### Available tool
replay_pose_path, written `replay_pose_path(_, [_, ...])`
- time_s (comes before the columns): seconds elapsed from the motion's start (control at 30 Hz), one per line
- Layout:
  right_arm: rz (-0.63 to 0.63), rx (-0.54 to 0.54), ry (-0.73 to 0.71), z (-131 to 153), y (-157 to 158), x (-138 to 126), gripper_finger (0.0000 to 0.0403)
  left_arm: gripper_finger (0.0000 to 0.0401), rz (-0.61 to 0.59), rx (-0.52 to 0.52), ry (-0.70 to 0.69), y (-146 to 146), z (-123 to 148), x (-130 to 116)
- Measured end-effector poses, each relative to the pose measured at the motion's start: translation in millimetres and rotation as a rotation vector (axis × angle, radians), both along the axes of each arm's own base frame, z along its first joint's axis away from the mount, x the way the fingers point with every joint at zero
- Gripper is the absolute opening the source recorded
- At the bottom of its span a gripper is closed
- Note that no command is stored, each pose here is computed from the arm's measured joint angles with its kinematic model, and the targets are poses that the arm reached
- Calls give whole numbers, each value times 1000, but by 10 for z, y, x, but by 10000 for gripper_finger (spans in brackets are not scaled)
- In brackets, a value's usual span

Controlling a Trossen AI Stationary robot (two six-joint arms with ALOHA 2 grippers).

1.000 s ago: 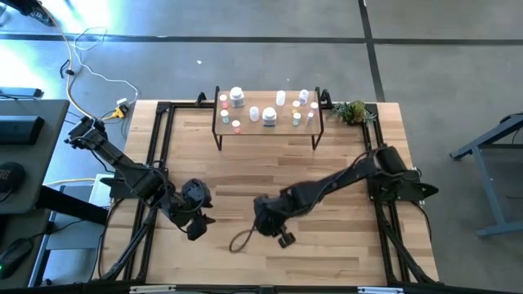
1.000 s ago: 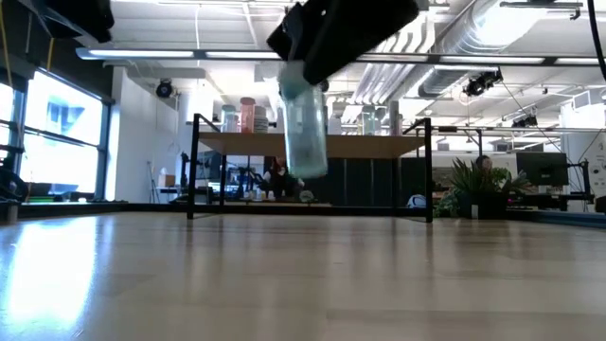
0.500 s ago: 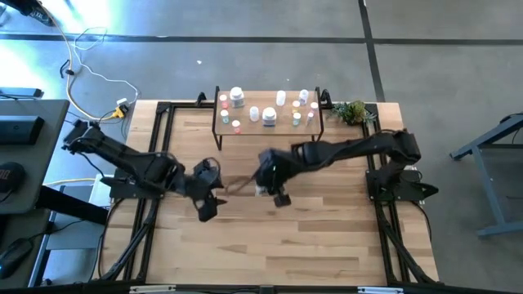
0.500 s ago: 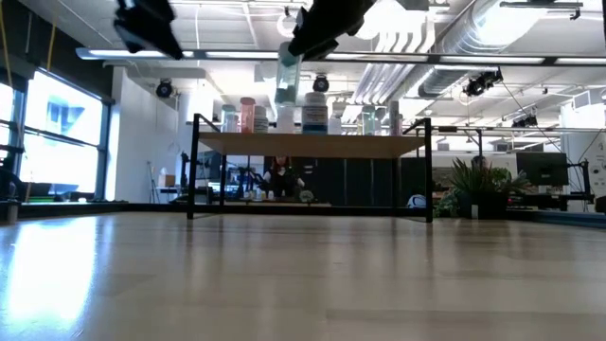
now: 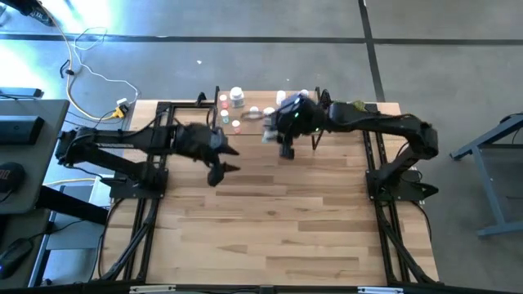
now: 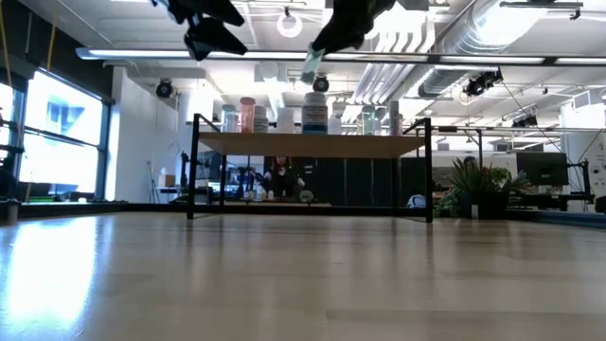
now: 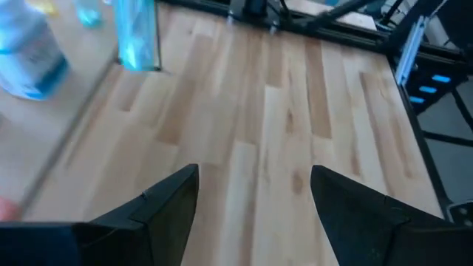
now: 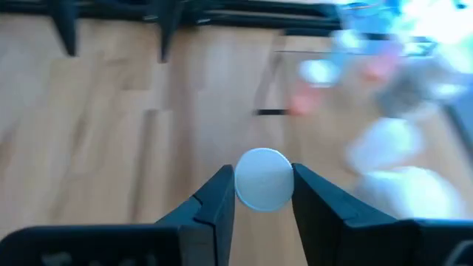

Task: Pick and place medicine bottles onto shelf by color
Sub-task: Put the blue pill bottle on the shelf

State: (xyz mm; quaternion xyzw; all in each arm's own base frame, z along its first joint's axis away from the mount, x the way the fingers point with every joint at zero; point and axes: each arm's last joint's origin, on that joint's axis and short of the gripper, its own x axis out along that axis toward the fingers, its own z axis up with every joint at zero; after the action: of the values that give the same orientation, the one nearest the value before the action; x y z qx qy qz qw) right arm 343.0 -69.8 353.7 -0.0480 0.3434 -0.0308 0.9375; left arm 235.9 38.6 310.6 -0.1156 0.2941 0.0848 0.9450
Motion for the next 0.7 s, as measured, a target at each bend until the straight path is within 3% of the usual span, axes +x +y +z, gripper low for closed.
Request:
replay_pose_path(0.37, [-271, -123, -72, 336, -420, -420, 103, 252, 18, 54, -39, 544, 33, -156])
replay_pose_path(0.7, [-392, -77, 30, 123, -718, -412, 103, 252, -39, 64, -124, 737, 90, -223])
